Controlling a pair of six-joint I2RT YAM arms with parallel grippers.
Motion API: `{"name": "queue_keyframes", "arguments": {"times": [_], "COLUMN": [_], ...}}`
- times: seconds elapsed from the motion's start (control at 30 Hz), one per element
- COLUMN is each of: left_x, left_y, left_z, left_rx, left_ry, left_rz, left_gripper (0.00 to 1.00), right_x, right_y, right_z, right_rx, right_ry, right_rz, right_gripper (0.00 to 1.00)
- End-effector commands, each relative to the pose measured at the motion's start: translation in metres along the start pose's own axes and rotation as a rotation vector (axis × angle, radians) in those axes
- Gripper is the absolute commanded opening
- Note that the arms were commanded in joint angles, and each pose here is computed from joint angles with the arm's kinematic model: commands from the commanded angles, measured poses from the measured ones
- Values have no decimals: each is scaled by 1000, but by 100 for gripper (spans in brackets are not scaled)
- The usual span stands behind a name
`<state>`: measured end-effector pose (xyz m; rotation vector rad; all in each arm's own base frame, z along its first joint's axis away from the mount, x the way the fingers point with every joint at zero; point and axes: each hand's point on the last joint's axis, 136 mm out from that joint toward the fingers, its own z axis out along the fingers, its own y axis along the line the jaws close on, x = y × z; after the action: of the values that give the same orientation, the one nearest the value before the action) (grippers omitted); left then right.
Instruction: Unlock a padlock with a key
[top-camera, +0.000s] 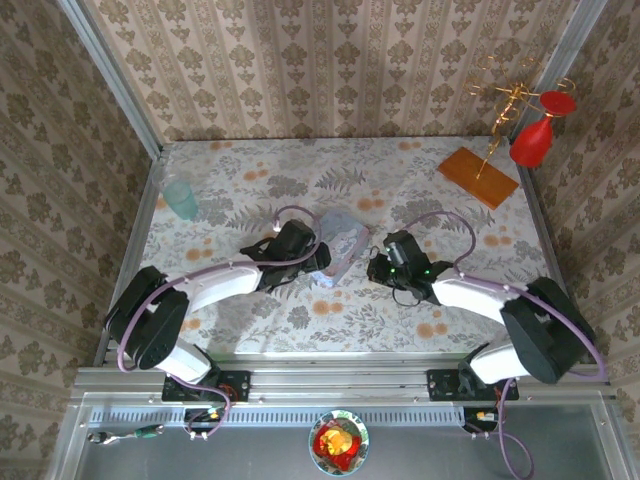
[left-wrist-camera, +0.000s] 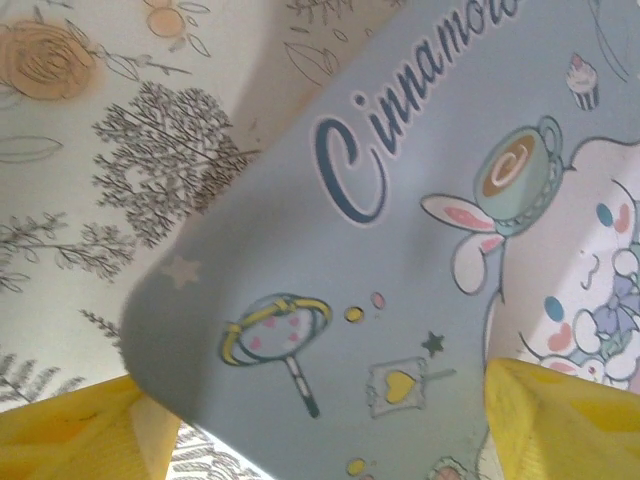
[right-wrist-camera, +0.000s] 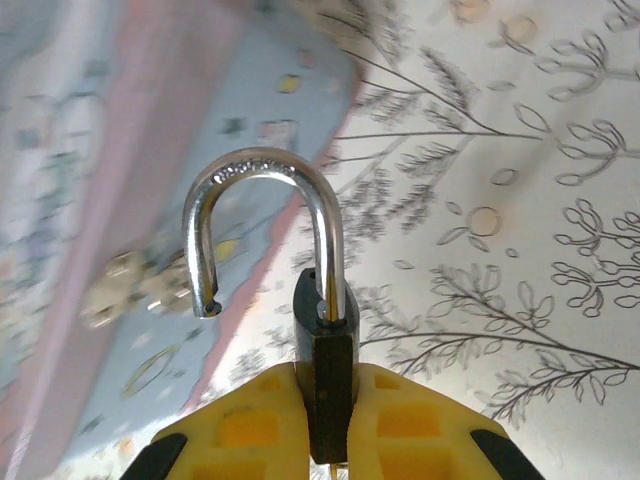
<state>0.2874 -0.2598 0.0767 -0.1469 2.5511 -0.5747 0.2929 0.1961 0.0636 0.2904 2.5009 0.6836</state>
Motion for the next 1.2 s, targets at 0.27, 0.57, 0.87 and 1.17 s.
{"name": "queue_keyframes", "arguments": {"times": [0.27, 0.57, 0.87, 1.17], "left_x": [-11, -69, -77, -64], "left_y": [61, 47, 57, 95], "left_z": [17, -19, -70, -109], "left_rx": [-209, -189, -95, -130], "left_ry": [104, -42, -247, -405], "left_rz": [53, 79, 187, 245], "left_gripper": [79, 83, 87, 91], "right_x": [15, 15, 4, -5], "right_y": [8, -20, -40, -63], "right_z": [-44, -32, -21, -7], "right_rx": [-51, -6, 43, 124], "right_ry": [88, 210, 230, 287], "right_rz": [-258, -150, -87, -72], "right_gripper": [0, 0, 0, 1]}}
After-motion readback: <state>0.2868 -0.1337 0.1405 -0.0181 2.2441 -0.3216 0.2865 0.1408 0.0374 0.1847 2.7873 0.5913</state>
